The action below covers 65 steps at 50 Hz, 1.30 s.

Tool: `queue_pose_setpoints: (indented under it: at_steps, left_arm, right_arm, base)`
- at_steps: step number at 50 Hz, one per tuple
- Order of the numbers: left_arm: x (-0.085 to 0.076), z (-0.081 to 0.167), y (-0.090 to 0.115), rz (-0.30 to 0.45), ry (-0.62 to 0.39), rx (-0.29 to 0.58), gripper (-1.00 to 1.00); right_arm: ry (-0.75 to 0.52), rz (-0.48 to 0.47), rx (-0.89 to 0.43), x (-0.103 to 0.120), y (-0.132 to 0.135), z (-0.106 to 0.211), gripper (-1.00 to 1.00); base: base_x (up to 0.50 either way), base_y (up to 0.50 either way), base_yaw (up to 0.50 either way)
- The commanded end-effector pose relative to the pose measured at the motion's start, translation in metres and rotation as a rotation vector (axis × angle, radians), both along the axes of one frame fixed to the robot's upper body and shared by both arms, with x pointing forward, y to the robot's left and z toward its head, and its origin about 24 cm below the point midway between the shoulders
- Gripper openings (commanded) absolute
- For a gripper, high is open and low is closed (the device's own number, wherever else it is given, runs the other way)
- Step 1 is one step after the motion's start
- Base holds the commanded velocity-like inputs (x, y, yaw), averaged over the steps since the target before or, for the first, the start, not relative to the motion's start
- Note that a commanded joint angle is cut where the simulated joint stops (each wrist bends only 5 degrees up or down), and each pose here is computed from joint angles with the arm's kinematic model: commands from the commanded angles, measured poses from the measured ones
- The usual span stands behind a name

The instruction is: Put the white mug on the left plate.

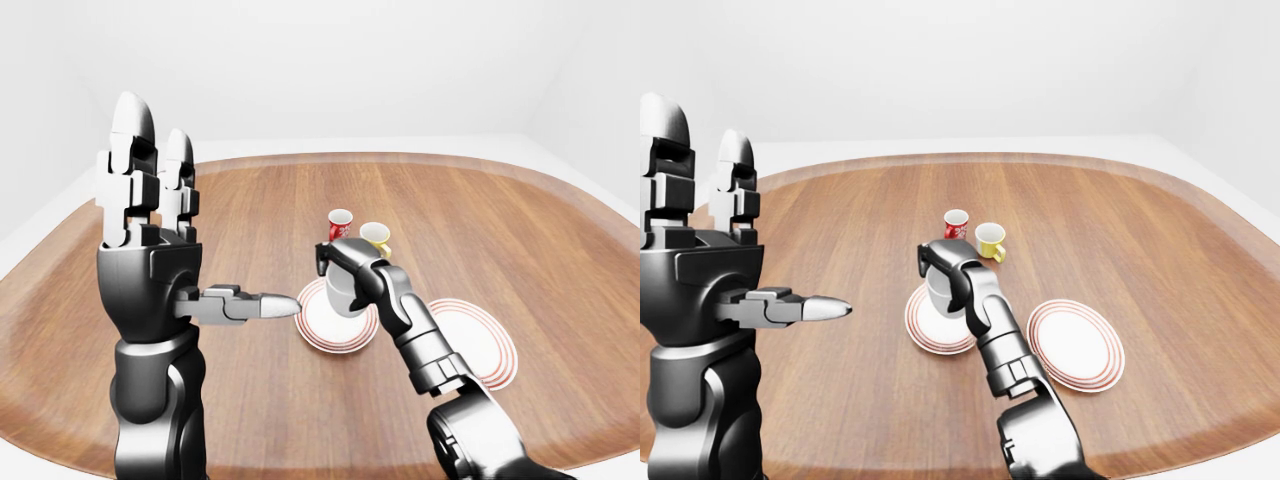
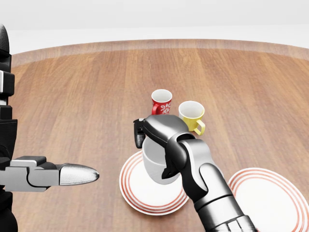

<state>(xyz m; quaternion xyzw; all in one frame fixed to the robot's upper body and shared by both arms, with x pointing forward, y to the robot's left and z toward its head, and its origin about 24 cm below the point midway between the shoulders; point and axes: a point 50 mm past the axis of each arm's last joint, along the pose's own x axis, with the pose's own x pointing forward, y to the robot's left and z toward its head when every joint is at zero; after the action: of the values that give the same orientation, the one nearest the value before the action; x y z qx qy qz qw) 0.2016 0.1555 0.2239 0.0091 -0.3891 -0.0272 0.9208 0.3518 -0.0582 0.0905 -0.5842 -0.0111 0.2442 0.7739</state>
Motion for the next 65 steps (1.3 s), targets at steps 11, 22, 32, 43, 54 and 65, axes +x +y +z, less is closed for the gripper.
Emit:
queue_pose_setpoints:
  at_steps: [11,22,32,43,54,65]
  left_arm:
    - [0.000,0.000,0.001,0.000,0.002,-0.001,0.98]
    - [0.000,-0.001,0.001,0.000,0.005,-0.003,0.98]
    - [0.001,0.000,0.002,0.001,0.000,-0.005,0.98]
    - [0.001,-0.001,0.001,-0.001,0.004,-0.004,0.98]
    - [0.001,-0.001,0.002,0.001,0.008,-0.005,0.98]
    - [0.000,-0.001,0.002,0.000,0.004,-0.006,0.98]
  right_arm:
    - [0.003,-0.027,0.013,0.028,0.011,-0.018,-1.00]
    - [0.008,-0.040,0.008,0.028,0.017,-0.023,-1.00]
    - [0.011,-0.053,0.003,0.025,0.017,-0.031,-1.00]
    - [-0.004,-0.040,0.004,0.025,0.024,-0.028,-1.00]
    - [-0.004,-0.048,-0.007,0.018,0.024,-0.041,-1.00]
    - [-0.002,-0.058,-0.013,0.014,0.022,-0.049,-1.00]
  base:
    - [0.00,0.00,0.00]
    - [0.00,0.00,0.00]
    - [0.00,0.00,0.00]
    - [0.00,0.00,0.00]
    - [0.00,0.00,0.00]
    - [0.00,0.00,0.00]
